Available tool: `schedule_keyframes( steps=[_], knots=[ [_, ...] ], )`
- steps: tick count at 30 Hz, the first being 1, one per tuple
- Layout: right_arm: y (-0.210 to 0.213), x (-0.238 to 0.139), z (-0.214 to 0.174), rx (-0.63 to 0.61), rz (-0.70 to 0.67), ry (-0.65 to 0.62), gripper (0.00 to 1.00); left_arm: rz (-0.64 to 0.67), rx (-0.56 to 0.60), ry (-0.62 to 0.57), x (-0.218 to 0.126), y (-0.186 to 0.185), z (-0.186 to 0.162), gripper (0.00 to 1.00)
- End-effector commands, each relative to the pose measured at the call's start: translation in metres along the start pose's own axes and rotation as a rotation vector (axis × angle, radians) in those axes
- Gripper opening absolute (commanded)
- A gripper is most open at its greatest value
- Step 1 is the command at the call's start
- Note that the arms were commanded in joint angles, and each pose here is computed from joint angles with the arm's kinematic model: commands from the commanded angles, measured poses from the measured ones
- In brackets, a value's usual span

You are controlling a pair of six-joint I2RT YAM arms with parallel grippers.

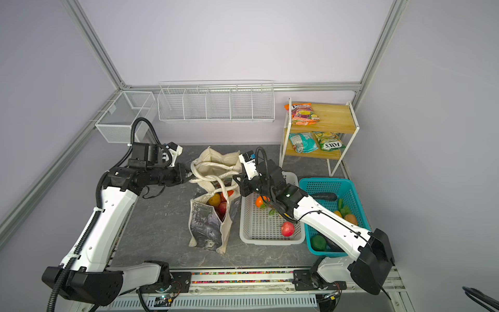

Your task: Place the food into the grocery bag and tie it

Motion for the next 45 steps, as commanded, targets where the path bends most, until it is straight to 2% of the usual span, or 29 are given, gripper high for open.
schedule_keyframes(
  steps=[1,8,20,25,31,37,42,45],
  knots=[
    [-0.018,-0.015,0.006,-0.011,-0.125,-0.06,0.07,0.163,0.016,0.046,-0.013,0.014,-0.011,0.0],
    [-0.026,-0.023,0.004,0.008,-0.173,-0.116,0.07,0.316,0.015,0.012,-0.028,0.023,-0.005,0.0],
    [-0.023,-0.041,0.016,0.004,-0.191,-0.196,0.07,0.525,-0.057,-0.233,-0.081,0.037,0.02,0.0],
    [-0.027,-0.047,0.015,-0.003,-0.235,-0.206,0.07,0.603,-0.105,-0.29,-0.097,0.053,0.021,0.0],
    [-0.042,-0.054,0.011,0.008,-0.348,-0.223,0.07,0.689,-0.145,-0.311,-0.107,0.073,0.019,0.0],
    [-0.068,-0.069,0.005,0.094,-0.48,-0.285,0.07,0.718,-0.194,-0.316,-0.104,0.092,0.013,0.0],
    [-0.092,-0.087,-0.003,0.174,-0.602,-0.363,0.07,0.735,-0.276,-0.315,-0.099,0.114,-0.003,0.0],
    [-0.11,-0.095,-0.019,0.189,-0.692,-0.365,0.07,0.775,-0.317,-0.306,-0.099,0.129,-0.017,0.0]
  ],
)
Point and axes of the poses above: each gripper's point midway between its finger pads, its own x axis out along the fingers, its own y axis along the line the jaws close on, z = x × y, the point moved 7 cm from there along -x, back along the fingers, and after that the axes turned 13 degrees about x, right-handed, at the moved point
